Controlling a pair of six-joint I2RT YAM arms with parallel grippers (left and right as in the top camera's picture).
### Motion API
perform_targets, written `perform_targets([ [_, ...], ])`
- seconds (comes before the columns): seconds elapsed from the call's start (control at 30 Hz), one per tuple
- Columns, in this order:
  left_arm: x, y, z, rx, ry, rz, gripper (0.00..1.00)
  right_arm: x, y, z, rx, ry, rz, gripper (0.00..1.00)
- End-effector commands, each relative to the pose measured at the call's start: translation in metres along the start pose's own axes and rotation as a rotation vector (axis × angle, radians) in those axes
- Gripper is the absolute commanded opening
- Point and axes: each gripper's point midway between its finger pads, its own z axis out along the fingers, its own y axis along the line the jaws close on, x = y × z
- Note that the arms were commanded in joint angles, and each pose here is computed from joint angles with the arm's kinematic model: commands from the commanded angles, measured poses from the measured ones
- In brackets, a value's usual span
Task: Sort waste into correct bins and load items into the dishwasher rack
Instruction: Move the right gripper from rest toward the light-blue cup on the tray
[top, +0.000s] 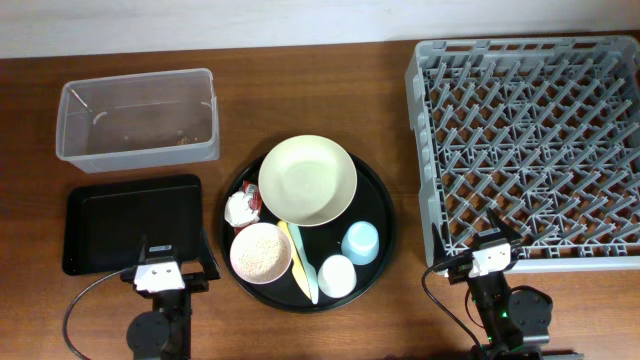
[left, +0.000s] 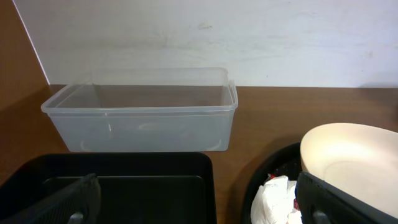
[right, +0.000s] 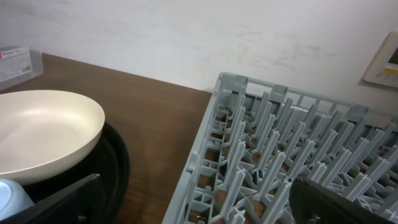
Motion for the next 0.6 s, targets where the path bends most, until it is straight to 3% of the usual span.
perform_targets([
  [0.0,0.002,-0.002,0.000,0.013,0.006,0.008,0.99,0.003,0.001,0.000,0.000,0.002,0.007,0.98],
  [0.4,0.001,-0.002,0.000,0.013,0.006,0.008,0.99,0.001,0.003,0.000,-0.011,-0.006,0.007,0.98],
  [0.57,0.002,-0.002,0.000,0.013,0.006,0.008,0.99,-0.022,0.036,-0.005,-0.210,-0.111,-0.014,0.98],
])
